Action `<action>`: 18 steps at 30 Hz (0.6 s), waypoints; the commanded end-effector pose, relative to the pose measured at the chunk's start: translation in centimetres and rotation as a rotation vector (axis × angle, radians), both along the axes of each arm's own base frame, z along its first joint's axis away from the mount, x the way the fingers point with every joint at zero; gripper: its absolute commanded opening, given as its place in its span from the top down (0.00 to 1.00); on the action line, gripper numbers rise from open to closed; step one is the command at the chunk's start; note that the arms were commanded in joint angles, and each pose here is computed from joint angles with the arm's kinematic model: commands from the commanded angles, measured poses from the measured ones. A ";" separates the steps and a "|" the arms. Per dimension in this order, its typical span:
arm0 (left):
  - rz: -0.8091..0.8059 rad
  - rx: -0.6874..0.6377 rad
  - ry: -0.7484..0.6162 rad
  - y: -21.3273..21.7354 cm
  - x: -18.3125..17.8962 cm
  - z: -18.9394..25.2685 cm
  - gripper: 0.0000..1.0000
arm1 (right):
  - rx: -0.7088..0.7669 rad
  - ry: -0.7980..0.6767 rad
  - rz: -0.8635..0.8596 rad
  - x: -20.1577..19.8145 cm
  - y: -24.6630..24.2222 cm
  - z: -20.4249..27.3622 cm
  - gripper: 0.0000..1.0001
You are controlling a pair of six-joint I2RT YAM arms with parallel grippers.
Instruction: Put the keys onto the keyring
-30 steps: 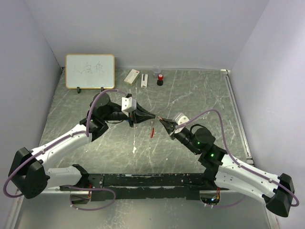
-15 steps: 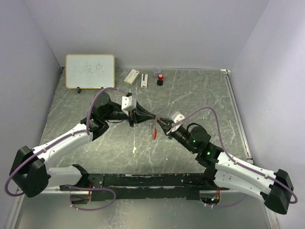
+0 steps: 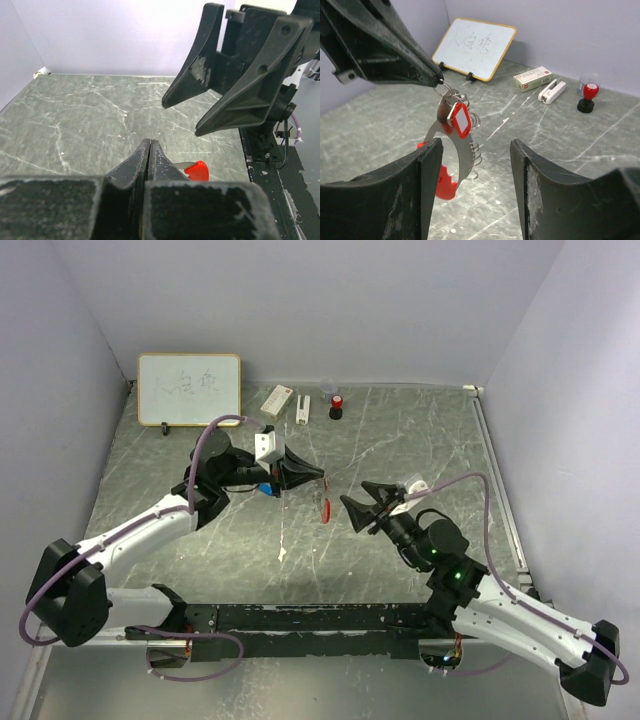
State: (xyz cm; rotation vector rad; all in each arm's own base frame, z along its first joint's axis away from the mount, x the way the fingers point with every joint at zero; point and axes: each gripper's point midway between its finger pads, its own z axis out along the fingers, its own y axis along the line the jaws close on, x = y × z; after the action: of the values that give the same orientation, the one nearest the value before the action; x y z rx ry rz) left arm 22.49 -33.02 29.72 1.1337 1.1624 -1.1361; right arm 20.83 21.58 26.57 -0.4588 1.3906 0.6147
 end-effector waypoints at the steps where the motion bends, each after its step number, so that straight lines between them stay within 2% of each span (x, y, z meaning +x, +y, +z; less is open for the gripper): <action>1: 0.016 -0.076 -0.086 -0.3 1.3 2.9 0.93 | 0.154 0.123 -0.101 0.5 -1.8 0.4 0.42; 6: -0.030 -0.104 -0.131 -1.1 1.7 3.5 0.93 | 0.314 0.237 -0.148 0.7 -2.3 1.4 0.42; 11: -0.039 -0.141 -0.151 -1.8 2.5 4.3 0.93 | 0.558 0.311 -0.168 0.6 -3.3 2.2 0.40; 15: -0.016 -0.169 -0.164 -2.0 3.2 4.9 0.93 | 0.749 0.321 -0.183 0.3 -5.0 2.8 0.39; 18: 0.002 -0.192 -0.170 -2.2 3.8 5.4 0.93 | 0.831 0.330 -0.218 0.5 -6.1 3.1 0.39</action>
State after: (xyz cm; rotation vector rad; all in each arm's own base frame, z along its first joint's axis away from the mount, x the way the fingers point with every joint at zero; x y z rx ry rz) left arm 25.63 -35.21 31.01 1.0998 1.0468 -1.1447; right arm 20.91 17.28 28.42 0.2553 1.4127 0.9611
